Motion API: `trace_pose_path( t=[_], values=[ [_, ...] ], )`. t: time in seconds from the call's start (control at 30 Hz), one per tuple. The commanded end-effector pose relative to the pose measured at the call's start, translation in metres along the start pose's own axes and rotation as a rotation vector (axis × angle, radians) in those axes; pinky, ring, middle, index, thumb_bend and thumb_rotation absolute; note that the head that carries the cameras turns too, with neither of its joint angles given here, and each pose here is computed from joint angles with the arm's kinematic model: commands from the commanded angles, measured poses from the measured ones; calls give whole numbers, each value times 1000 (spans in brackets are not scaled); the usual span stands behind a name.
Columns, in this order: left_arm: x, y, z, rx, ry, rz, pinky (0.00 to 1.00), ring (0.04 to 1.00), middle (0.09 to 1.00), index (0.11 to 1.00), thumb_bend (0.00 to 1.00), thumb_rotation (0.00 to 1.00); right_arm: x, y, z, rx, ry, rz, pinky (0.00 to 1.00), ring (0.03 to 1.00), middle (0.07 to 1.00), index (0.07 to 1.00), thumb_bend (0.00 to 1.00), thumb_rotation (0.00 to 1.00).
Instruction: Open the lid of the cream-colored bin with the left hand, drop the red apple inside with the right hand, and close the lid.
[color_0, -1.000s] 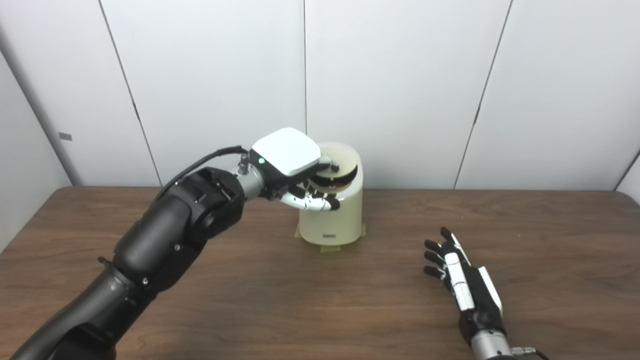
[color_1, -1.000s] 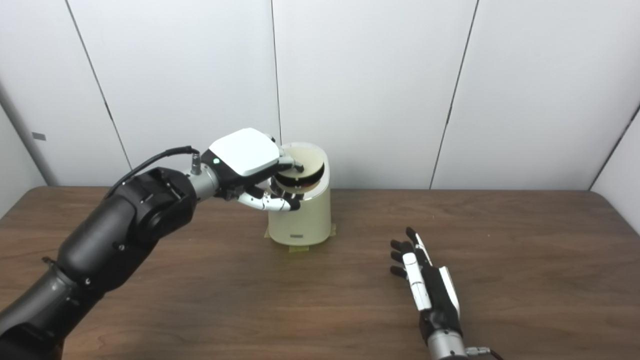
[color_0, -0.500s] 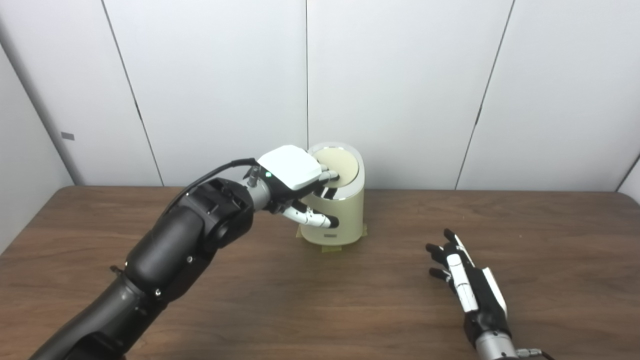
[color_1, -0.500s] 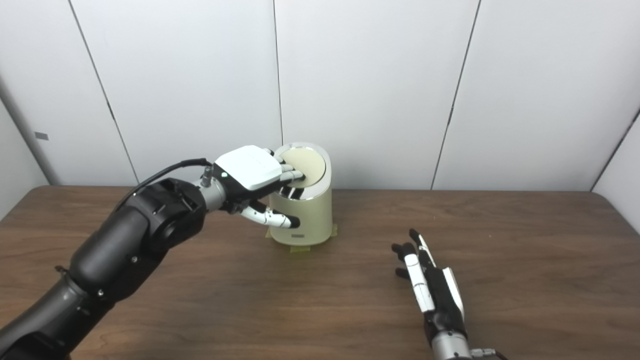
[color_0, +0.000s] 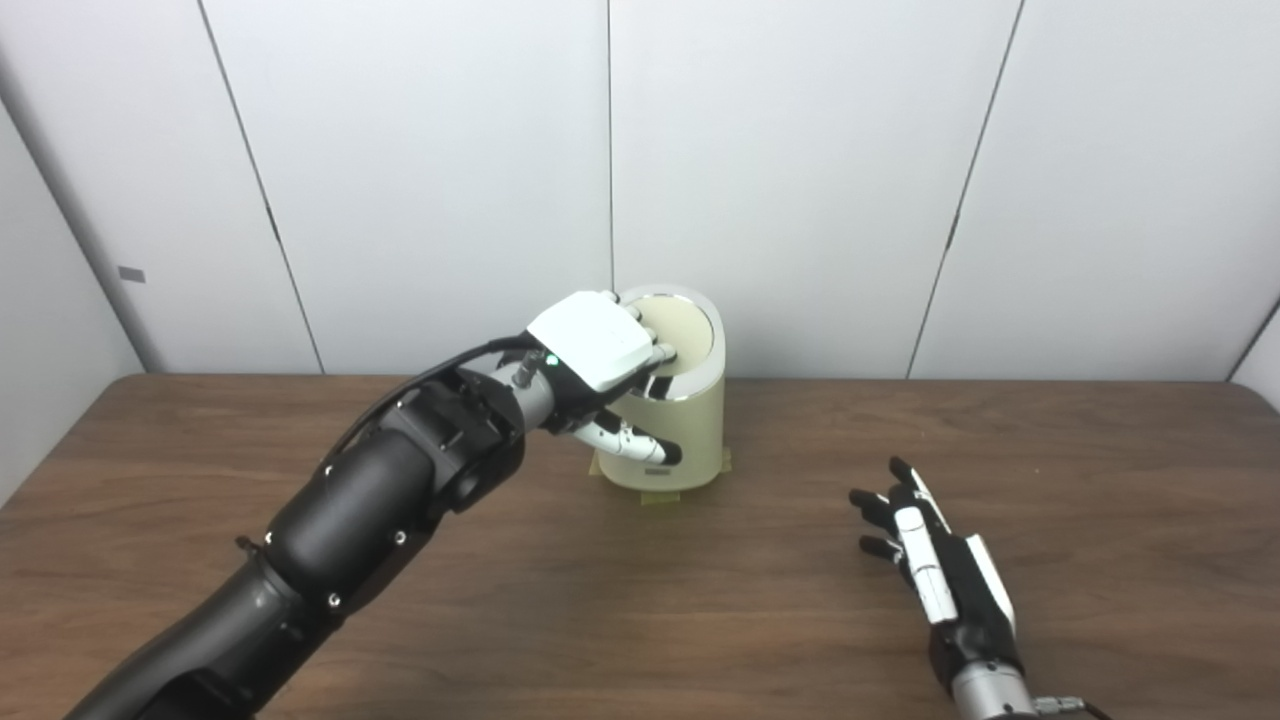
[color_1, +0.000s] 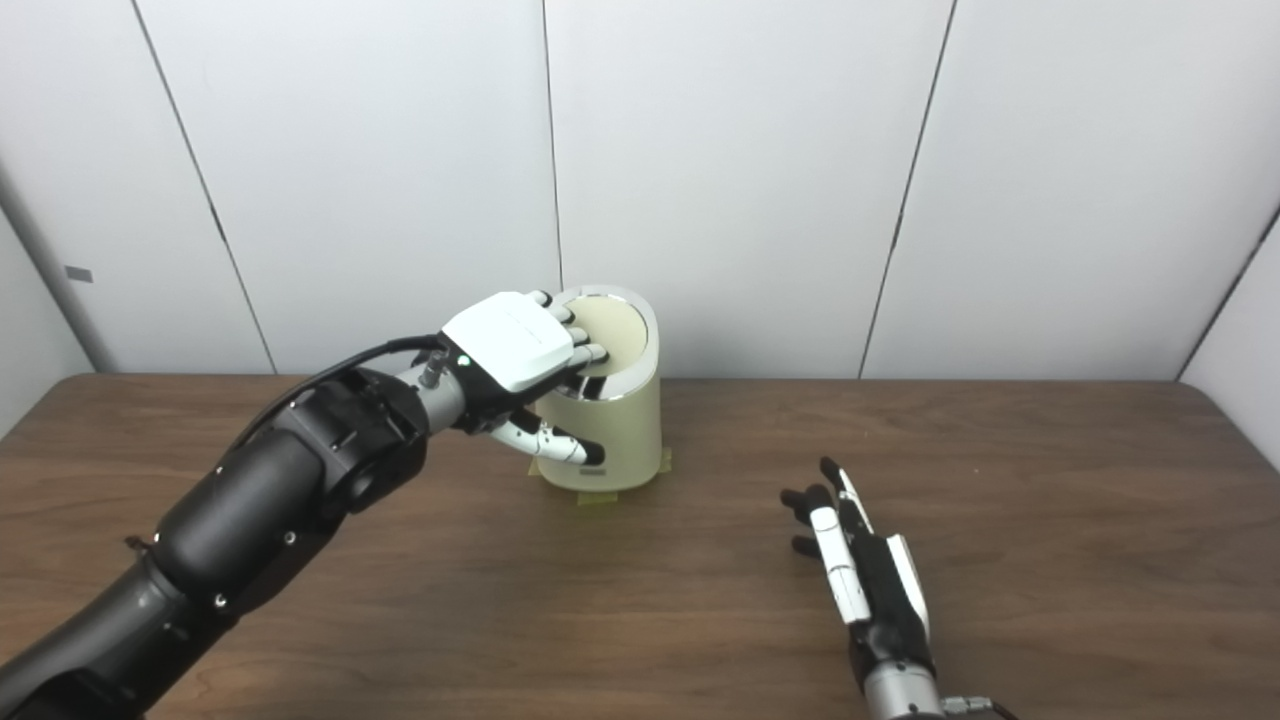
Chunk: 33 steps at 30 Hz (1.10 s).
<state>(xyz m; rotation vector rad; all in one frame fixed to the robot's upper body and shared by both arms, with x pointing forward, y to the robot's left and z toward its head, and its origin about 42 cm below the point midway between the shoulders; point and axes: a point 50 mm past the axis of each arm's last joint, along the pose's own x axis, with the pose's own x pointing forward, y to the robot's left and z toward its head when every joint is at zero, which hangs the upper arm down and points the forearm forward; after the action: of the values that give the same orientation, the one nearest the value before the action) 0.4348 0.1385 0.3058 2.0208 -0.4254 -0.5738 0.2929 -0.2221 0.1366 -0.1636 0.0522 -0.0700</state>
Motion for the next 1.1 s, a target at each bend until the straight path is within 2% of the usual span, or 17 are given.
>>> trace_pose_path(
  t=[0.0, 0.23, 0.33, 0.47, 0.53, 0.63, 0.7, 0.77, 0.87, 0.97, 1.07],
  values=[
    [-4, -2, -11, 46, 19, -37, 975, 950, 904, 883, 656, 1000, 8, -1, 20, 8, -90, -13, 784, 865, 804, 952, 528, 1000],
    [-4, 13, -20, 39, 22, -44, 999, 963, 920, 908, 652, 1000, 8, 0, 20, 18, -85, -15, 786, 871, 807, 956, 509, 1000],
    [-8, 23, -30, -39, 26, 26, 985, 945, 907, 900, 634, 1000, 8, 1, 20, 25, -79, -17, 801, 878, 812, 957, 510, 1000],
    [-16, 39, -50, -165, 49, 152, 973, 925, 902, 910, 593, 1000, 8, 1, 20, 21, -83, -19, 774, 865, 805, 955, 520, 1000],
    [-20, 44, -62, -227, 59, 229, 924, 904, 885, 898, 567, 997, 7, 1, 20, 22, -79, -20, 784, 867, 806, 954, 525, 1000],
    [-28, 50, -81, -311, 78, 350, 820, 879, 875, 890, 521, 933, 8, 0, 20, 26, -81, -22, 789, 868, 808, 954, 520, 1000],
    [-34, 53, -95, -417, 108, 443, 810, 875, 880, 892, 484, 911, 9, 0, 21, 34, -83, -20, 786, 868, 808, 953, 519, 1000],
    [-39, 52, -102, -528, 133, 493, 776, 876, 886, 898, 461, 911, 8, 0, 22, 45, -88, -16, 789, 871, 812, 953, 516, 1000],
    [-46, 43, -106, -720, 154, 527, 741, 870, 886, 895, 455, 924, 8, -1, 22, 51, -98, -17, 787, 870, 820, 951, 511, 1000],
    [-56, 31, -104, -946, 155, 528, 817, 906, 904, 903, 457, 976, 7, -3, 24, 69, -105, -18, 800, 870, 836, 948, 514, 1000],
    [-72, 10, -97, -1193, 143, 538, 860, 905, 907, 913, 457, 971, 7, -4, 25, 92, -120, -15, 805, 865, 852, 948, 524, 1000]
  ],
)
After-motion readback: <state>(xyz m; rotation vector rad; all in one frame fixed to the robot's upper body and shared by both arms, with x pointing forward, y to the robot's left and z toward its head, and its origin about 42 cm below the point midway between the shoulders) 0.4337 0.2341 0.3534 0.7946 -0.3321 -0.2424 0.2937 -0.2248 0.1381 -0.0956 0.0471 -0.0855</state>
